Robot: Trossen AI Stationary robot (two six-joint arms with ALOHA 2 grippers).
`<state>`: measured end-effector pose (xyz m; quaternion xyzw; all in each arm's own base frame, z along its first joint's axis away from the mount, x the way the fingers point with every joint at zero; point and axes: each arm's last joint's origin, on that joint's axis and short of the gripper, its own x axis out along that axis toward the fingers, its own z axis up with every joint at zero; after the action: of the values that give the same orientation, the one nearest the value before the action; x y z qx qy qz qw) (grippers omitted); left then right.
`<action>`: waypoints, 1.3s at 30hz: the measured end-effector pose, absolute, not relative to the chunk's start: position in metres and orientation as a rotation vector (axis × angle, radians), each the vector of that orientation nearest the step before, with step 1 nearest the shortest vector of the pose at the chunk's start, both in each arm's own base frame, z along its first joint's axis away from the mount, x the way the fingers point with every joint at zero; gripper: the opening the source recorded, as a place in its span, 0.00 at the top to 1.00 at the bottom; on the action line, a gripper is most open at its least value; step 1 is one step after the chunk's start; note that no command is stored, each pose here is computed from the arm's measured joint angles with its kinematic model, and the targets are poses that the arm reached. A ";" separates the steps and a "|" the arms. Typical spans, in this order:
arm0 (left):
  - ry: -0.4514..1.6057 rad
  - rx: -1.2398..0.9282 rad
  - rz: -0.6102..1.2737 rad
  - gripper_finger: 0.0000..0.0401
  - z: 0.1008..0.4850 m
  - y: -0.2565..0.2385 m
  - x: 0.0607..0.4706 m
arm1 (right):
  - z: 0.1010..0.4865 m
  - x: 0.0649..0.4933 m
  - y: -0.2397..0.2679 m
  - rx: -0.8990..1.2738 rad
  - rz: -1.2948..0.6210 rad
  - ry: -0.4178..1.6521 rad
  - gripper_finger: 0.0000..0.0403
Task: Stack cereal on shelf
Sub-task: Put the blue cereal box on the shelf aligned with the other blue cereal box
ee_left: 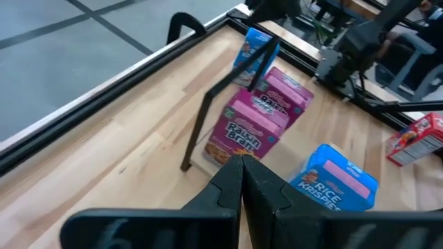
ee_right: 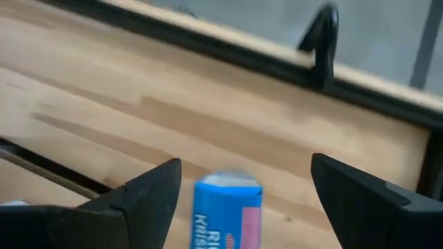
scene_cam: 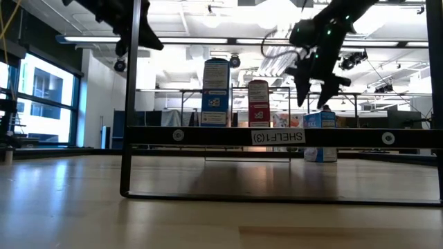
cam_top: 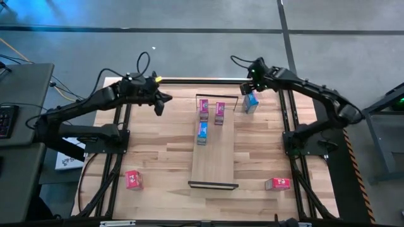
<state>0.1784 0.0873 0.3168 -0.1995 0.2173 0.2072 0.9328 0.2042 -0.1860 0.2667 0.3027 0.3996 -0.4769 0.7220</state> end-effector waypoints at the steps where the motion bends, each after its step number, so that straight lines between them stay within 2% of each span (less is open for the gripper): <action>1: 0.445 -0.404 0.429 1.00 0.317 0.089 0.178 | 0.263 0.204 -0.188 0.686 -1.059 0.909 0.23; 7: 0.446 -0.419 0.462 1.00 0.316 0.094 0.174 | 0.251 0.208 -0.185 0.789 -1.004 0.989 0.23; 17: 0.437 -0.460 0.487 1.00 0.316 0.096 0.173 | 0.237 0.208 -0.182 0.769 -1.007 1.132 0.23; 30: 0.409 -0.515 0.540 1.00 0.316 0.098 0.175 | 0.213 0.219 -0.193 0.781 -0.949 1.196 0.23; 34: 0.407 -0.517 0.542 1.00 0.316 0.098 0.175 | 0.213 0.218 -0.194 0.779 -0.949 1.198 0.27; 39: 0.406 -0.524 0.543 1.00 0.316 0.098 0.175 | 0.213 0.216 -0.196 0.778 -0.948 1.200 0.39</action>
<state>0.1750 0.0978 0.3159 -0.2540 0.1966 0.2634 0.9096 0.2155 -0.1962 0.2130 0.3430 0.5292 -0.4181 0.6538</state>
